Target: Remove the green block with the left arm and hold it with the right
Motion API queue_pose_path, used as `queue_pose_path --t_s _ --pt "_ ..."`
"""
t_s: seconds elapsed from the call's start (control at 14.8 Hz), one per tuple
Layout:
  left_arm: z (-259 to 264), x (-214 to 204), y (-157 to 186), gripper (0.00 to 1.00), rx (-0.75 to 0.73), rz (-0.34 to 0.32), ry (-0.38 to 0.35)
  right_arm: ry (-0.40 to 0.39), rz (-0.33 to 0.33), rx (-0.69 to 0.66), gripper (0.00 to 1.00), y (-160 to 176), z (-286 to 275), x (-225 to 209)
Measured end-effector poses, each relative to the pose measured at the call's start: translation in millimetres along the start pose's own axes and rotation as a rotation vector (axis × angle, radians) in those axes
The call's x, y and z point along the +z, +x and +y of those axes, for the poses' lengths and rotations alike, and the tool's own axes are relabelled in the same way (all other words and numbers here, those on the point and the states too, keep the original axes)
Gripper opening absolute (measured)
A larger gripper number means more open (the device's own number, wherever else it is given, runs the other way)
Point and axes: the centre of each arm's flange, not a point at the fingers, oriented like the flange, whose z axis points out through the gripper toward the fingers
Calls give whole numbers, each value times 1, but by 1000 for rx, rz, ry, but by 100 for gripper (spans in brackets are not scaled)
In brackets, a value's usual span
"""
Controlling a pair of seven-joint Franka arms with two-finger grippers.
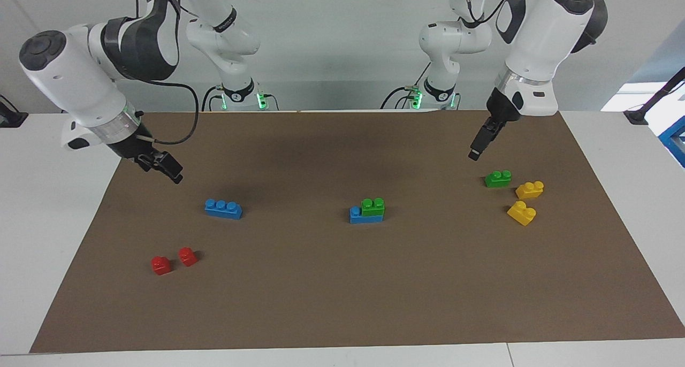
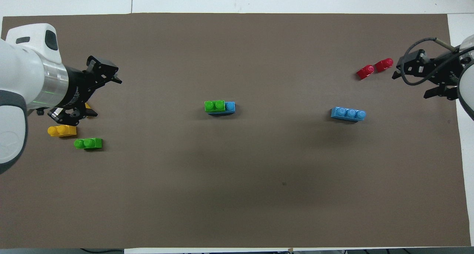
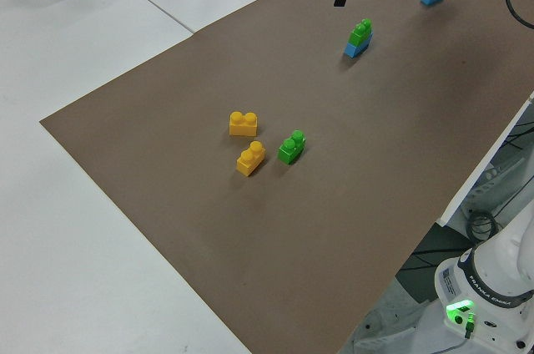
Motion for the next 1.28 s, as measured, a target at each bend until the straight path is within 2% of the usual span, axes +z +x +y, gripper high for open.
queue_pose_path --t_s 0.2,0.27,0.54,0.94,1.28 --pt "13 9 -27 100 -192 -1 -18 76 -104 316 100 -6 -17 15" --pt "16 13 -36 100 -248 -4 -17 93 -145 394 98 -8 -24 22" --pt "27 28 -68 100 -430 -17 3 156 -329 635 100 -21 -58 52" --pt "46 84 -123 100 -581 -34 61 247 -496 784 100 -62 -109 129" --pt "60 121 -133 100 -676 -44 43 291 -582 803 100 -74 -122 163"
